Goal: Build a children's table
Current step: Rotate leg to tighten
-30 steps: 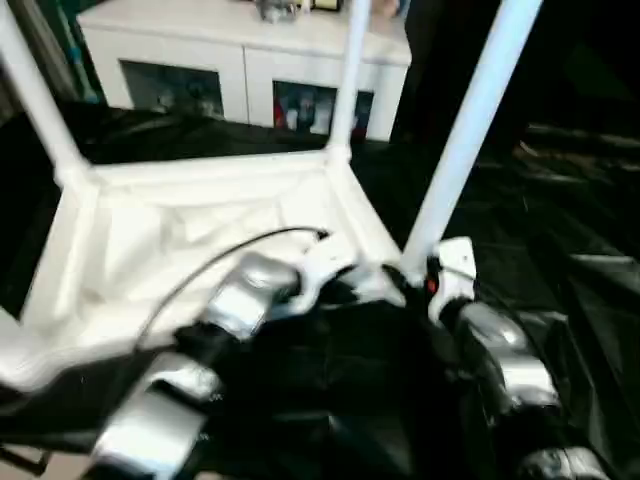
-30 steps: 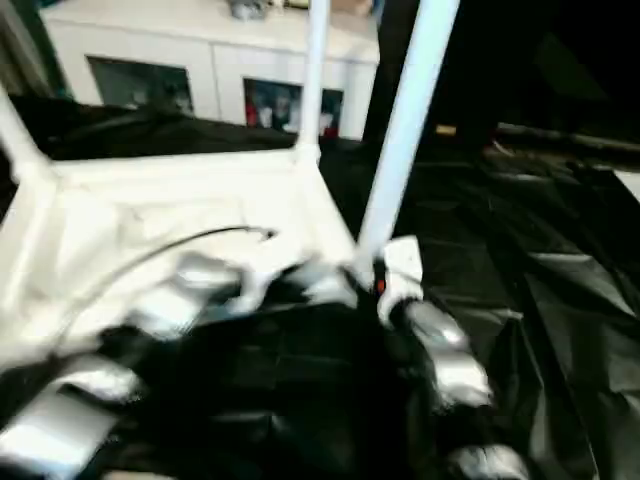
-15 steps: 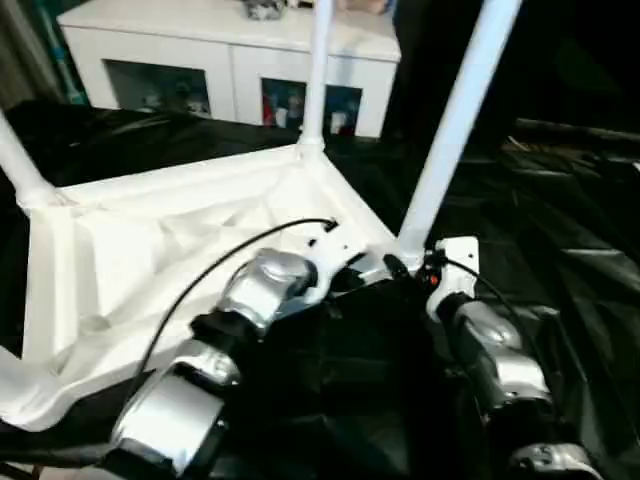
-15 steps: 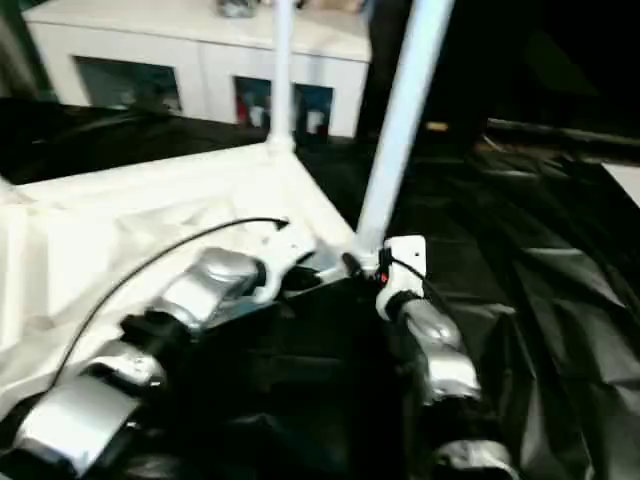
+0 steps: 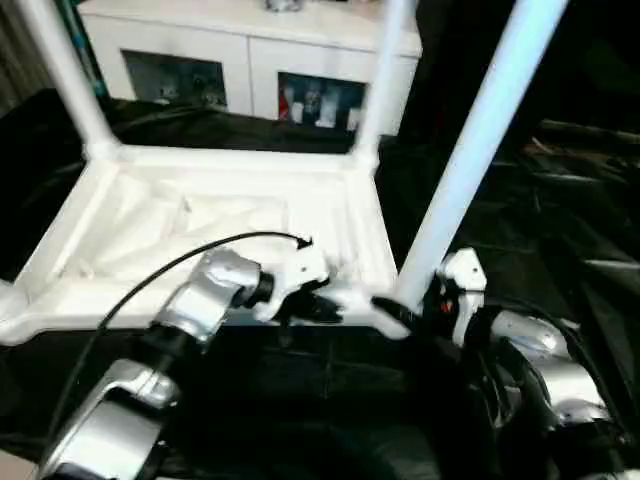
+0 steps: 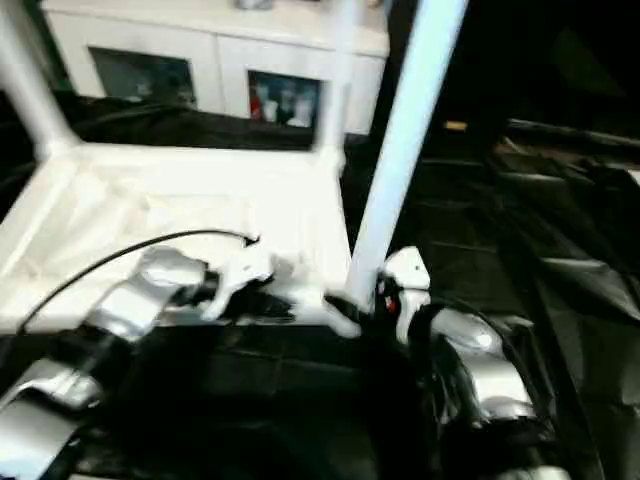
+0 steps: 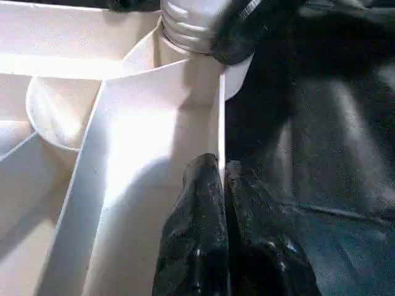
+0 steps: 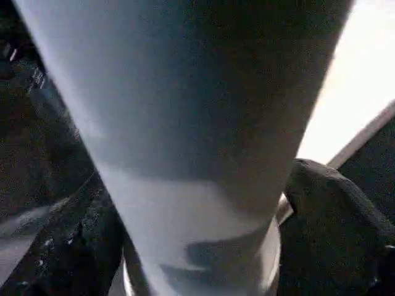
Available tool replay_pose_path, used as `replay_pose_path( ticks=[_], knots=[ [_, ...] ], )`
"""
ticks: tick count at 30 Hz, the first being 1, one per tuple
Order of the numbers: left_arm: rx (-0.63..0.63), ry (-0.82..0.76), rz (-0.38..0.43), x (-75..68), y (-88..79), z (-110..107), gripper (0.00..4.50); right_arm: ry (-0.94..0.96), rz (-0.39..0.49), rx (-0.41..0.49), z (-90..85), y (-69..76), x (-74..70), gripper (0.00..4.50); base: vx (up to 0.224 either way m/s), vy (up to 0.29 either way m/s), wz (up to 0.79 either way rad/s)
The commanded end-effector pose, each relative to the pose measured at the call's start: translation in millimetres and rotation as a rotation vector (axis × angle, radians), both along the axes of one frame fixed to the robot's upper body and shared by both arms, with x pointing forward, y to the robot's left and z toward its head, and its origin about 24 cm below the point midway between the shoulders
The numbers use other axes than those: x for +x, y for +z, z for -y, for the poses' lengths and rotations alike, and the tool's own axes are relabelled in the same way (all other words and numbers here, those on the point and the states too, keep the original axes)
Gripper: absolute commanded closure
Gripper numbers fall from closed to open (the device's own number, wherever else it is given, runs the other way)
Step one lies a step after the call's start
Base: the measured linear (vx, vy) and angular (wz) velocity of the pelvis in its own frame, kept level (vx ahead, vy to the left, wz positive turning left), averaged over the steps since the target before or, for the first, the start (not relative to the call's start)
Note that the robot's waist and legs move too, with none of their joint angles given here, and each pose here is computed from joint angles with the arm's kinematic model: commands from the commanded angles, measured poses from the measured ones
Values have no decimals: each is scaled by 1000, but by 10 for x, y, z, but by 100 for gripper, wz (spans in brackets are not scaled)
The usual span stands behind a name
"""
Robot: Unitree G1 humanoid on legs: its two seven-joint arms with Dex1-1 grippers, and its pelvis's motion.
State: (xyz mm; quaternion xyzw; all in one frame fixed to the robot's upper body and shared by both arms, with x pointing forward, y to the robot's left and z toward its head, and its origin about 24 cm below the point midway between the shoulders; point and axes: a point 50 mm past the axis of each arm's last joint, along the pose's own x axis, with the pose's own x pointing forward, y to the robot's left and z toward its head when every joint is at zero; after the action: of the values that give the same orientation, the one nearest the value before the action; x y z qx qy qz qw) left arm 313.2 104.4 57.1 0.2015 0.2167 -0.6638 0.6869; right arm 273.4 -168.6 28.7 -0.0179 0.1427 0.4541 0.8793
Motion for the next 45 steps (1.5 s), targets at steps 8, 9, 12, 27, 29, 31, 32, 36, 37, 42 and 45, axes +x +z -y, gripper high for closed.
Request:
replay_pose_path(
  ticks=[8, 9, 12, 27, 29, 31, 32, 36, 37, 42, 45],
  knots=[
    [-39, -41, -77, -118, -103, 2, 450, 40, -16, -46, 31, -23, -38, 128, 0, 0, 0],
    [-39, -41, -76, -119, -101, 0, 450, 40, -15, -43, 31, -17, -35, 137, 0, 0, 0],
    [-43, -40, -78, -119, -97, 0, 450, 41, -12, -35, 32, -5, -29, 161, 0, 0, 0],
    [-55, 83, -53, -58, -196, 210, 450, -322, -38, -5, 33, -223, 137, 180, 0, 0, 0],
    [-53, 126, -37, -16, -205, 302, 450, -407, -38, -22, -7, -274, 184, 180, 0, 0, 0],
    [-49, 198, -21, 41, -217, 418, 450, -529, -44, -43, -54, -316, 254, 180, 0, 0, 0],
    [-42, 308, -8, 113, -230, 550, 450, -668, -60, -63, -107, -351, 327, 180, 0, 0, 0],
    [-30, 500, 73, 234, -226, 736, 450, -854, -56, -92, -206, -339, 452, 180, 0, 0, 0],
    [-34, 512, 89, 244, -220, 752, 450, -869, -56, -89, -216, -335, 463, 180, 0, 0, 0],
    [-37, 513, 139, 267, -204, 789, 450, -860, -25, -61, -347, -316, 485, 180, 0, 0, 0],
    [-26, 494, 130, 263, -225, 781, 450, -804, -21, 20, -462, -297, 480, 145, 0, 0, 0]
  ],
)
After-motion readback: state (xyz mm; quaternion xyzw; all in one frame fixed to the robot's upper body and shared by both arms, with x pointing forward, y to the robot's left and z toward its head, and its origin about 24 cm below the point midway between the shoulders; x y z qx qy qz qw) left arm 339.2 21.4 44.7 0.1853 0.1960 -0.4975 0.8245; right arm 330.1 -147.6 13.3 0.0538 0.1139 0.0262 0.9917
